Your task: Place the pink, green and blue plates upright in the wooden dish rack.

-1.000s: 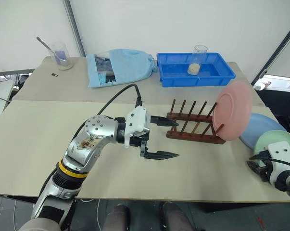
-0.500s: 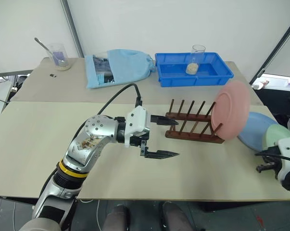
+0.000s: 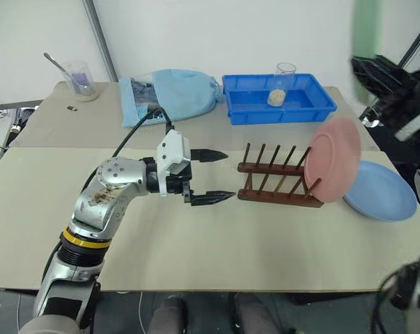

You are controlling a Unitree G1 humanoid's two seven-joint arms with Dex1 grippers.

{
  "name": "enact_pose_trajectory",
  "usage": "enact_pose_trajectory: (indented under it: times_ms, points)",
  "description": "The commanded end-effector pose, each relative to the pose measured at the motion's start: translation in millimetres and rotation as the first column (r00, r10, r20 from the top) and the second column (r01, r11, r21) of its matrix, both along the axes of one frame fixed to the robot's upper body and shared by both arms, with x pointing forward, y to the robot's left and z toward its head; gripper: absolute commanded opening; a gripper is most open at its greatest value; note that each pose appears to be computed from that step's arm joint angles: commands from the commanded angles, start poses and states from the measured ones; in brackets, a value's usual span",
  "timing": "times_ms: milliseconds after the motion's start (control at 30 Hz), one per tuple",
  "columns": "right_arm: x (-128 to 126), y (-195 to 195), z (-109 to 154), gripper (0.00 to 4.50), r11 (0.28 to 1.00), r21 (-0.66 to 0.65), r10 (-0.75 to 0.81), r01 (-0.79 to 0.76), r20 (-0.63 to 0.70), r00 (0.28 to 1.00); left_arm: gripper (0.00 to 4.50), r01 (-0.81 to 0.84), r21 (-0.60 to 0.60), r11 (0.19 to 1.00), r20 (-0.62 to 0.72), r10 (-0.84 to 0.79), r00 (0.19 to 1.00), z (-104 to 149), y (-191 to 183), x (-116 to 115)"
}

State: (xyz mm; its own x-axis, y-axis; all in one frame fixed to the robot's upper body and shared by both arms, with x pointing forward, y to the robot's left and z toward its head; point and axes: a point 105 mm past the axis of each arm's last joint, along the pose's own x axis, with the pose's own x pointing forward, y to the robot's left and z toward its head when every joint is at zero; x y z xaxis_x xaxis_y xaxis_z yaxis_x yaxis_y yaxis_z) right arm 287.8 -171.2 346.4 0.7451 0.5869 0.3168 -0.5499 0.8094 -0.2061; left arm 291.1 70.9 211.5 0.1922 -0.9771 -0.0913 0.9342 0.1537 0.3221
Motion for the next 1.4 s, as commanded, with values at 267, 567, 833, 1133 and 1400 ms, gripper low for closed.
enact_pose_trajectory:
  times_ms: [267, 567, 833, 1133, 1400]
  points:
    - [-14, -2, -56, 0.01, 0.949, 0.285, 0.230, -0.136, -0.329, 0.916, 4.50, 0.042, -0.023, 0.999, 0.036, -0.041, 0.999, 19, 0, -18]
    - [-16, -6, -68, 0.01, 0.929, 0.359, 0.234, -0.085, -0.395, 0.888, 4.50, 0.056, -0.028, 0.998, 0.033, -0.055, 0.998, 24, 0, -17]
    - [-2, -12, -74, 0.01, 0.915, 0.404, 0.207, -0.011, -0.445, 0.871, 4.50, 0.068, -0.033, 0.997, 0.042, -0.066, 0.997, 28, -2, -14]
    - [20, -20, -87, 0.01, 0.909, 0.404, 0.152, 0.103, -0.551, 0.821, 4.50, 0.082, -0.063, 0.995, 0.027, -0.081, 0.996, 30, -3, -18]
    - [25, -26, -73, 2.76, 0.928, 0.356, 0.091, 0.113, -0.511, 0.855, 4.50, 0.087, -0.057, 0.995, 0.011, -0.086, 0.996, 28, -5, -19]
